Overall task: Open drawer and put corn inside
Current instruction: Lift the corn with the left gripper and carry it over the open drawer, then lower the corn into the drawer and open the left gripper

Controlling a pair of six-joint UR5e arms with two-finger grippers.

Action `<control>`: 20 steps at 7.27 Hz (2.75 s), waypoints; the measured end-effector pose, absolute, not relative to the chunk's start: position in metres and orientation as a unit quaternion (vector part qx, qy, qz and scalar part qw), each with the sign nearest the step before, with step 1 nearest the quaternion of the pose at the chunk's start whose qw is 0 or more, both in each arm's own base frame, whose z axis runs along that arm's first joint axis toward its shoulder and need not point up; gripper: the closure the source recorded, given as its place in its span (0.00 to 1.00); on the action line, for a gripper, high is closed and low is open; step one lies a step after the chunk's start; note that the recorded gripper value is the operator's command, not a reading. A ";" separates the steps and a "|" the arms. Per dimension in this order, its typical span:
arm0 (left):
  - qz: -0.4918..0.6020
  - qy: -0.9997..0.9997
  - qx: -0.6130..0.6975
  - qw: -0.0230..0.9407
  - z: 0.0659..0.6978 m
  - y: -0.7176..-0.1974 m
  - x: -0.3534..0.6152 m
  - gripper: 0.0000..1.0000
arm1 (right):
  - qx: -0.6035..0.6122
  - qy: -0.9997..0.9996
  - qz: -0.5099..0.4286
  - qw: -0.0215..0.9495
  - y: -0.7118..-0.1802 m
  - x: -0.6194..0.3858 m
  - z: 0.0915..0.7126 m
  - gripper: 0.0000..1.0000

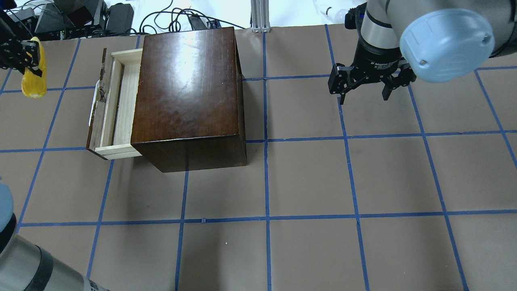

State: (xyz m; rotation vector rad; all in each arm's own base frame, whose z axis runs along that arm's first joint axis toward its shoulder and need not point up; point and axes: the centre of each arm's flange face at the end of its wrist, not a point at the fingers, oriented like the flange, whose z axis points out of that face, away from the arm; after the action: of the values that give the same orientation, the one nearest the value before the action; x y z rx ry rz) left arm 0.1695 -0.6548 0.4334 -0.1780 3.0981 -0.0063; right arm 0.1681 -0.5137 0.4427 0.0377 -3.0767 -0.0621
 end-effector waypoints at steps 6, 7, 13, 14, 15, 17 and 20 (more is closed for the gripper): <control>0.047 0.998 0.030 -0.024 0.421 -0.650 0.041 1.00 | 0.012 -0.999 -0.021 0.032 -0.514 0.168 0.443 0.00; 0.054 0.998 0.036 -0.027 0.412 -0.652 0.035 1.00 | 0.012 -0.999 -0.021 0.032 -0.514 0.168 0.443 0.00; 0.087 0.994 0.042 -0.052 0.360 -0.649 0.028 0.67 | 0.012 -0.999 -0.020 0.033 -0.514 0.168 0.443 0.00; 0.088 0.994 0.041 -0.058 0.353 -0.652 0.027 0.54 | 0.012 -0.999 -0.020 0.033 -0.513 0.168 0.443 0.00; 0.087 0.994 0.041 -0.060 0.347 -0.656 0.028 0.06 | 0.012 -0.999 -0.020 0.033 -0.514 0.168 0.443 0.00; 0.085 0.994 0.040 -0.061 0.344 -0.659 0.028 0.00 | 0.012 -0.999 -0.020 0.034 -0.514 0.168 0.443 0.00; 0.065 0.996 0.042 -0.052 0.372 -0.655 0.022 0.00 | 0.012 -0.999 -0.020 0.033 -0.514 0.168 0.443 0.00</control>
State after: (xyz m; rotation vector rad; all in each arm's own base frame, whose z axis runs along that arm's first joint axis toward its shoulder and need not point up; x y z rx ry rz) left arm 0.0222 -0.6545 0.3723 0.1354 3.2359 0.2116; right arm 0.1679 -0.5136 0.4429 0.0377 -3.0742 -0.0612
